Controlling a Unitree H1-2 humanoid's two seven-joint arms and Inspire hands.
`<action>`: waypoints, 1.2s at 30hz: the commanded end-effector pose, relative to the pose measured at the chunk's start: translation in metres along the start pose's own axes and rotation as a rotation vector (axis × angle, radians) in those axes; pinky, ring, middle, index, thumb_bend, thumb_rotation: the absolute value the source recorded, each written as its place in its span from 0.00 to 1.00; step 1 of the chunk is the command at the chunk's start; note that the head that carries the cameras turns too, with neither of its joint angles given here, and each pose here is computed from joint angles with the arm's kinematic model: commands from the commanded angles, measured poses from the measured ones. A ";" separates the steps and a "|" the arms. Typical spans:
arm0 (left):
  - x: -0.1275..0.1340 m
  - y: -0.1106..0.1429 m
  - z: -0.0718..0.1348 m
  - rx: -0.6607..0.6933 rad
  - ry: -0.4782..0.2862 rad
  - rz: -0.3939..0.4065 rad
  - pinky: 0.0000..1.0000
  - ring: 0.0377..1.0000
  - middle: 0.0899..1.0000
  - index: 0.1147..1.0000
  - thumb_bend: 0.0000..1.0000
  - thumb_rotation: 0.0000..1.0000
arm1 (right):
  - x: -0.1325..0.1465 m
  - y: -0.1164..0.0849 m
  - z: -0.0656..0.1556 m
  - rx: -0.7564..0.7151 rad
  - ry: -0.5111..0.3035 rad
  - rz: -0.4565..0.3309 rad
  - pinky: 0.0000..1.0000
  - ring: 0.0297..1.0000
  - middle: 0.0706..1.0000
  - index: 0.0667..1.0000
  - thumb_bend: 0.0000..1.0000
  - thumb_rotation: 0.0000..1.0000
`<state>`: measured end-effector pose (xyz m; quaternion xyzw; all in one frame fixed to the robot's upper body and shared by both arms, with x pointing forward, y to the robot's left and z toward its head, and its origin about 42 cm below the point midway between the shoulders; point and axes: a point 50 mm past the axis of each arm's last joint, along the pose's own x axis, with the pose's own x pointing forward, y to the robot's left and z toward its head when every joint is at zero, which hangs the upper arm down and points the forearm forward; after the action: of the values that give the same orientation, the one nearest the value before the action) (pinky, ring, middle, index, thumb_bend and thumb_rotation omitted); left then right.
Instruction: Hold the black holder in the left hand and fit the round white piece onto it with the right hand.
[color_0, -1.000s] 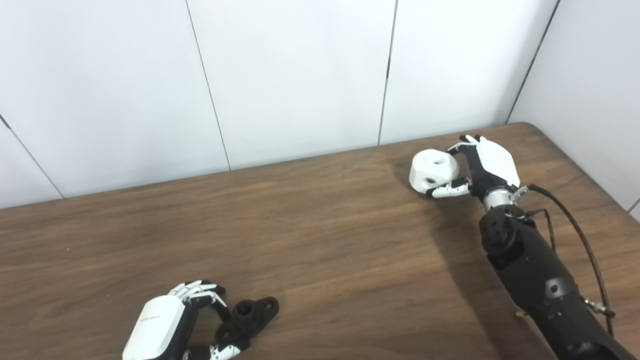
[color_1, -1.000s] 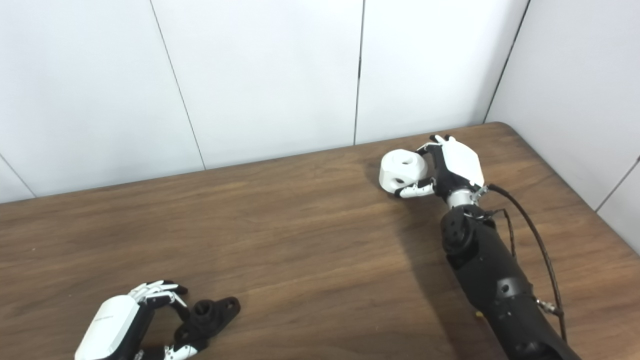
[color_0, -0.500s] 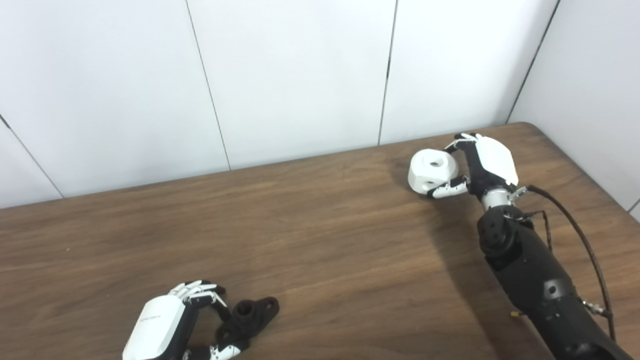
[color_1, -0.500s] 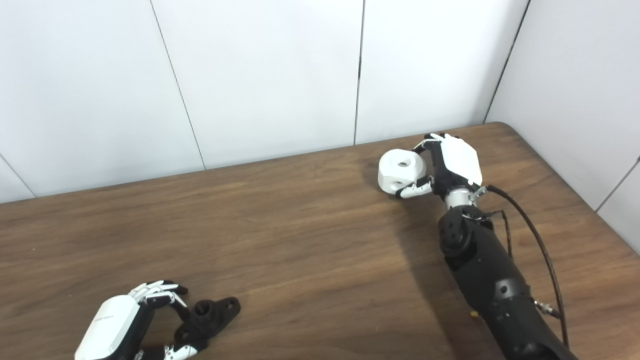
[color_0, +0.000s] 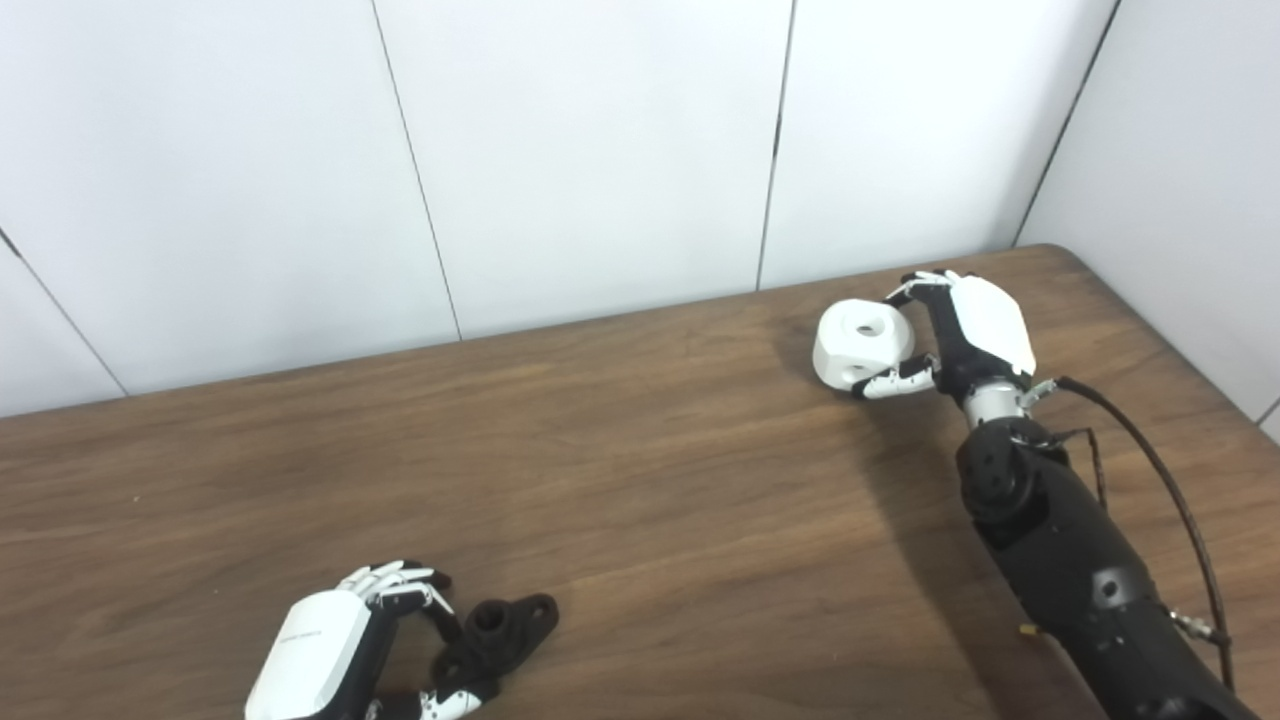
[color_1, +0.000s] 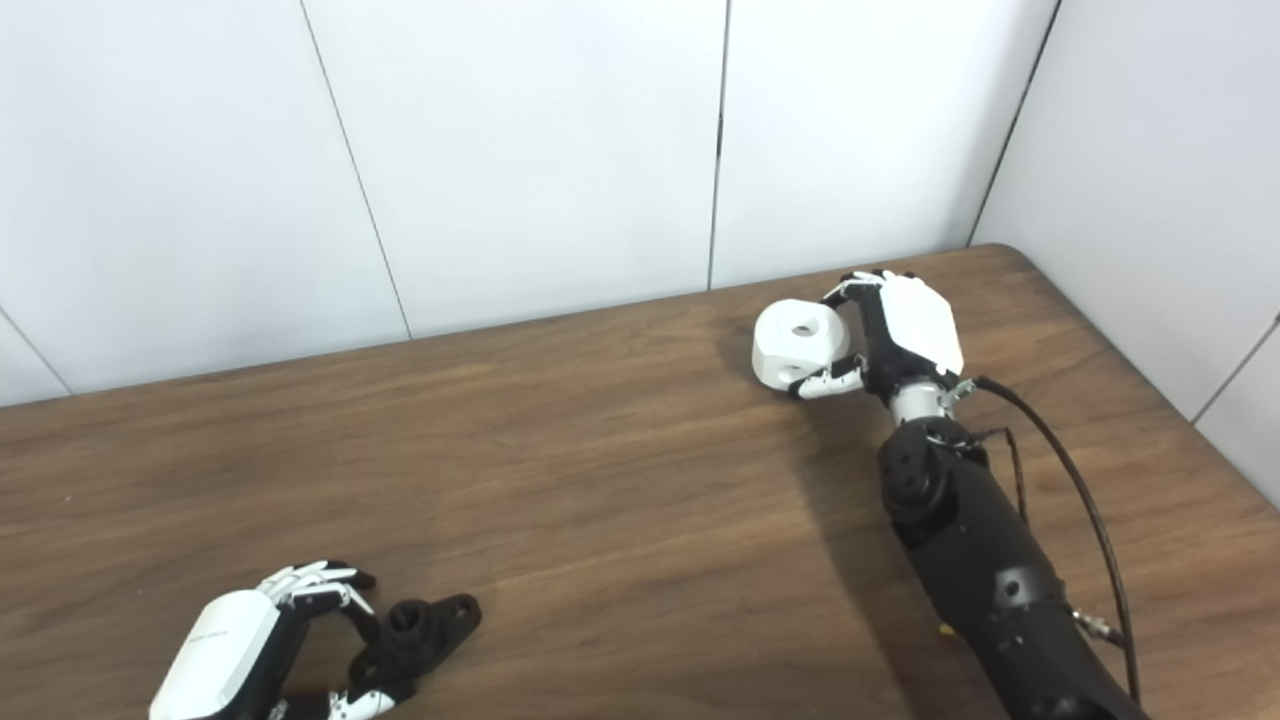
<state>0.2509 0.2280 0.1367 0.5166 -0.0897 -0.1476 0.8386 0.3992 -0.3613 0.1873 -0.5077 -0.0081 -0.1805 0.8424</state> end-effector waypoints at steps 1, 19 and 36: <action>-0.010 -0.009 -0.005 0.033 0.041 -0.088 0.88 0.83 0.73 0.42 0.52 0.05 | 0.010 -0.025 0.021 0.036 -0.103 -0.061 1.00 0.91 0.82 0.45 0.52 0.13; -0.006 -0.022 0.004 0.029 0.034 -0.081 0.91 0.84 0.73 0.42 0.52 0.05 | -0.037 -0.041 0.077 0.021 -0.282 0.192 1.00 0.90 0.83 0.45 0.52 0.14; 0.003 -0.031 0.019 0.034 0.041 -0.082 0.92 0.85 0.74 0.42 0.52 0.05 | -0.108 -0.022 0.147 0.099 -0.517 0.375 1.00 0.92 0.83 0.45 0.53 0.14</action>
<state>0.2498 0.2056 0.1333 0.5287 -0.0872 -0.1338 0.8337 0.3182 -0.2194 0.2327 -0.4866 -0.0853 0.1198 0.8612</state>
